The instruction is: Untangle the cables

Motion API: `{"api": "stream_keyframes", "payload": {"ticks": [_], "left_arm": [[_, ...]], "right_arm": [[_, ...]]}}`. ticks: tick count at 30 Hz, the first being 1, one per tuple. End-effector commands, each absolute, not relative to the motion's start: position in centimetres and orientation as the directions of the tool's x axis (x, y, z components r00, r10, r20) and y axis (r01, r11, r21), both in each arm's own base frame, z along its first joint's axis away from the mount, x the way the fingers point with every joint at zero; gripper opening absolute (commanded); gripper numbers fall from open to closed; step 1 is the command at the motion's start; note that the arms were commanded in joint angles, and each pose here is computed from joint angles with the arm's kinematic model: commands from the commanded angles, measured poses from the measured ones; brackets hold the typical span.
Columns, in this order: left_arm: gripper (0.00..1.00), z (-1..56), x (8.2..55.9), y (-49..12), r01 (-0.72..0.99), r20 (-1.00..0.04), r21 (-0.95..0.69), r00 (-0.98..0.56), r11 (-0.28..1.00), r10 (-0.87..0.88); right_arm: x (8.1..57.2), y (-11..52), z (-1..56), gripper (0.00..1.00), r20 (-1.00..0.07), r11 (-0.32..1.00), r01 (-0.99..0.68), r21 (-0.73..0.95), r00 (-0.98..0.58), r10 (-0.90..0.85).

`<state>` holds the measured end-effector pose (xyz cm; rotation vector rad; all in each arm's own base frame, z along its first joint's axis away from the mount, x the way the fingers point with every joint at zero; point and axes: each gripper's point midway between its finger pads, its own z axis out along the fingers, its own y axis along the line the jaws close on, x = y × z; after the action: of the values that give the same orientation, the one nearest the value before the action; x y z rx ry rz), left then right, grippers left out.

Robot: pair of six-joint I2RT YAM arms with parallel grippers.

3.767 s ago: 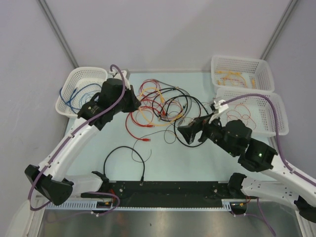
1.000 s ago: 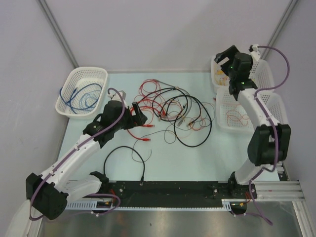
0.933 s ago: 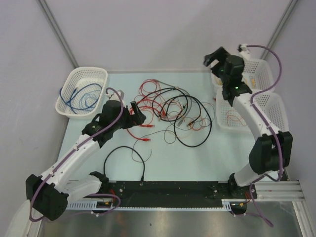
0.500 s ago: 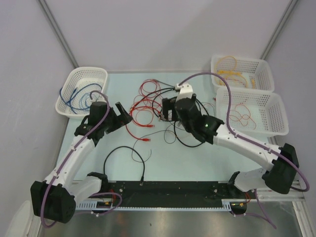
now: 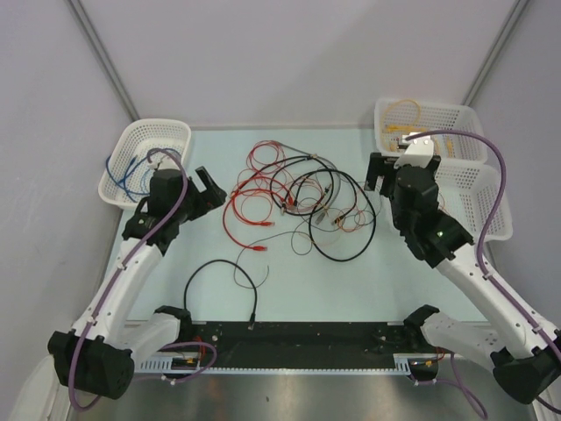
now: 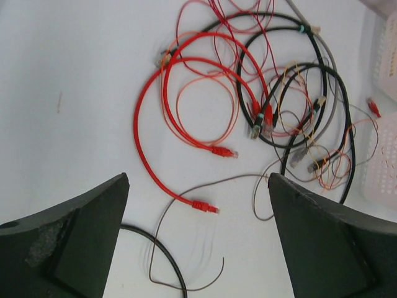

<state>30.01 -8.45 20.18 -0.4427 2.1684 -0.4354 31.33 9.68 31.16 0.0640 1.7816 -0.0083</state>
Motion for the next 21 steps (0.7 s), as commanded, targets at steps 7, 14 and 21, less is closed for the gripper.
{"api": "stream_keyframes", "payload": {"ticks": [7,14,21], "left_arm": [[1.0,31.6,34.5,-5.1,-0.167,-0.851,-0.447,-0.222,0.879,-0.475],[1.0,32.9,34.4,-5.5,-0.128,-0.867,-0.415,-0.244,0.901,-0.434],[1.0,31.2,33.1,-4.9,-0.12,-0.887,-0.382,-0.228,0.916,-0.4]], "right_arm": [[39.3,4.4,39.3,1.0,-0.994,0.952,0.287,0.104,0.042,0.096],[44.4,0.6,35.1,1.0,-0.866,0.845,0.307,0.438,-0.111,0.488],[44.2,0.2,33.1,1.0,-0.851,0.833,0.353,0.427,-0.153,0.502]]}}
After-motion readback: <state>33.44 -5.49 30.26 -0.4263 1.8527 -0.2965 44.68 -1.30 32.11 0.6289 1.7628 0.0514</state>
